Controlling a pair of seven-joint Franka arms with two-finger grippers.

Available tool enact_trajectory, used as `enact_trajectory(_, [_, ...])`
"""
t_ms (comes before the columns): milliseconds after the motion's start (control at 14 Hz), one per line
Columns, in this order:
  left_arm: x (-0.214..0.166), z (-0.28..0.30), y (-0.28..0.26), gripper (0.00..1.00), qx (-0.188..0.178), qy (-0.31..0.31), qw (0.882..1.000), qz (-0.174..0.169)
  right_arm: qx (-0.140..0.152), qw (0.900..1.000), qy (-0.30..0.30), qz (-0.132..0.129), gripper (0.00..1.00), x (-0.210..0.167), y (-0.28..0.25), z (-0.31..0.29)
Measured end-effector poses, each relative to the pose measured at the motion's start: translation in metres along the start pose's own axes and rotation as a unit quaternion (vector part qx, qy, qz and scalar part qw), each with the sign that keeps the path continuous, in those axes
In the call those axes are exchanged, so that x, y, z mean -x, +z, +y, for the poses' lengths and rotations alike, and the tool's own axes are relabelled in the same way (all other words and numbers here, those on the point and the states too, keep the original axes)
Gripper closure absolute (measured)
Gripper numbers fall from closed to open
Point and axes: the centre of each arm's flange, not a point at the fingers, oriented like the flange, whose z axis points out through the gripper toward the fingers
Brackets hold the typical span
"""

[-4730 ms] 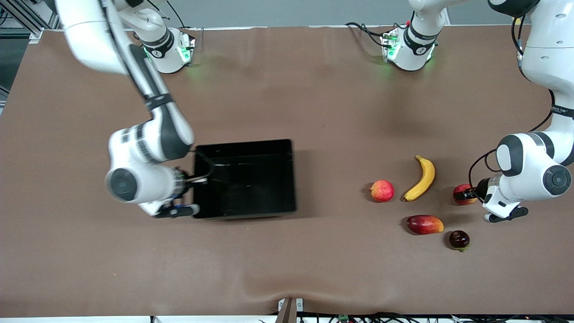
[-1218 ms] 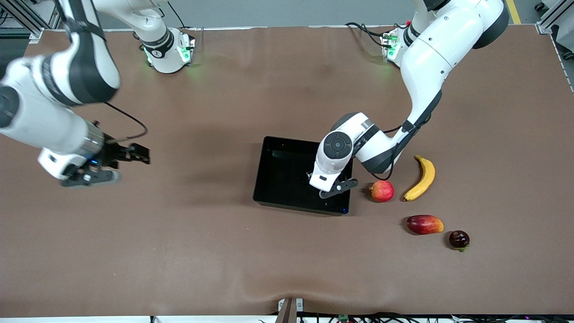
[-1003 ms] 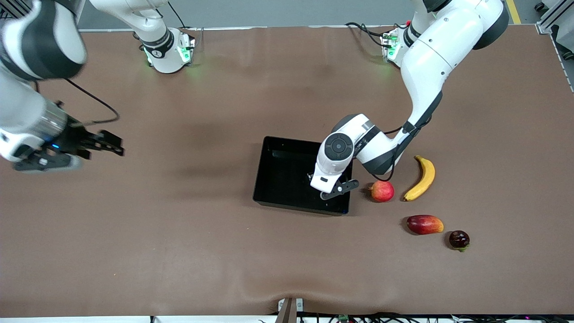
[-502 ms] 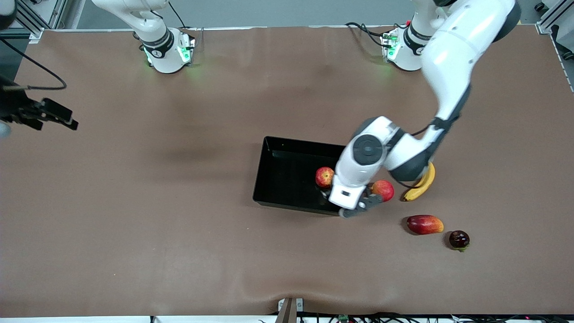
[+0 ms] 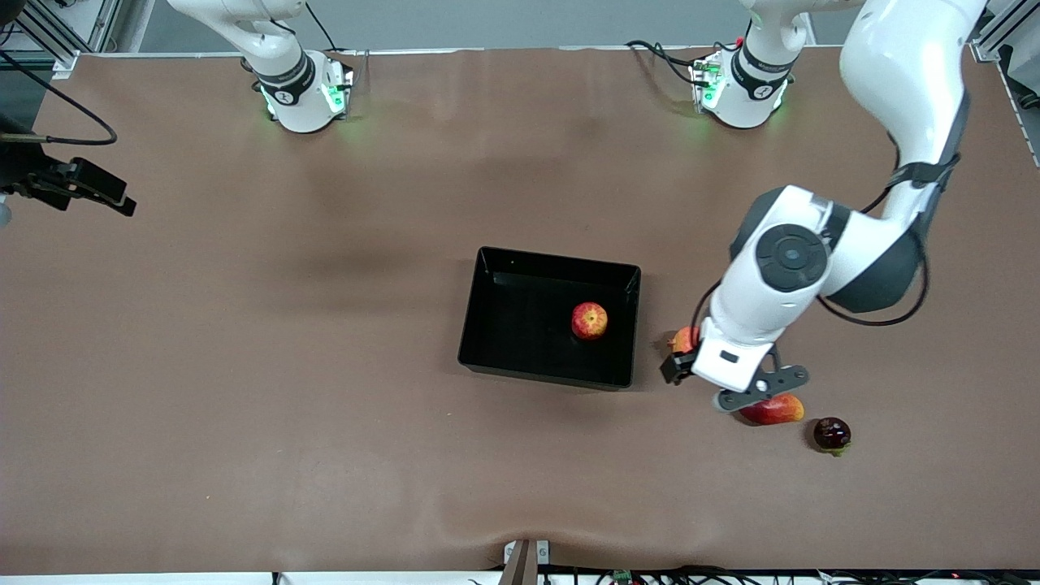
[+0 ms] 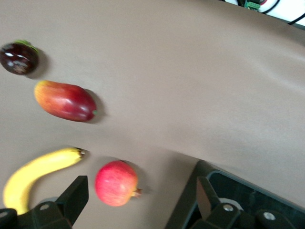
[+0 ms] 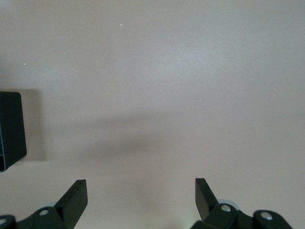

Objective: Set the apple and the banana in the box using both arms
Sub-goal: 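Move the left gripper back to the yellow banana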

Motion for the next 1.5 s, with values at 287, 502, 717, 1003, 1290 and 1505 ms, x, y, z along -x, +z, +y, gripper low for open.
enact_trajectory(287, [-0.030,-0.058,-0.005,0.00,-0.018,0.040,0.999,-0.013,0.002,1.000,0.003,0.005,0.00,0.001,-0.008,0.003])
enact_trajectory(502, [-0.049,-0.104,0.004,0.00,-0.030,0.074,0.996,-0.030,0.002,1.000,0.005,0.004,0.00,0.001,-0.007,0.004])
enact_trajectory(717, [-0.062,-0.154,0.022,0.00,-0.038,0.115,0.991,-0.052,0.002,1.000,0.009,0.000,0.00,0.001,-0.007,0.007])
enact_trajectory(1003, [-0.066,-0.195,0.041,0.00,-0.040,0.149,0.985,-0.075,0.002,1.000,0.000,-0.021,0.00,0.005,-0.003,0.016])
enact_trajectory(1290, [-0.055,-0.210,0.061,0.00,-0.032,0.167,0.981,-0.096,0.001,1.000,0.003,-0.024,0.00,0.005,-0.003,0.023])
enact_trajectory(1505, [-0.045,-0.231,0.089,0.00,-0.016,0.200,0.975,-0.094,0.001,1.000,-0.001,-0.026,0.00,0.006,-0.003,0.022])
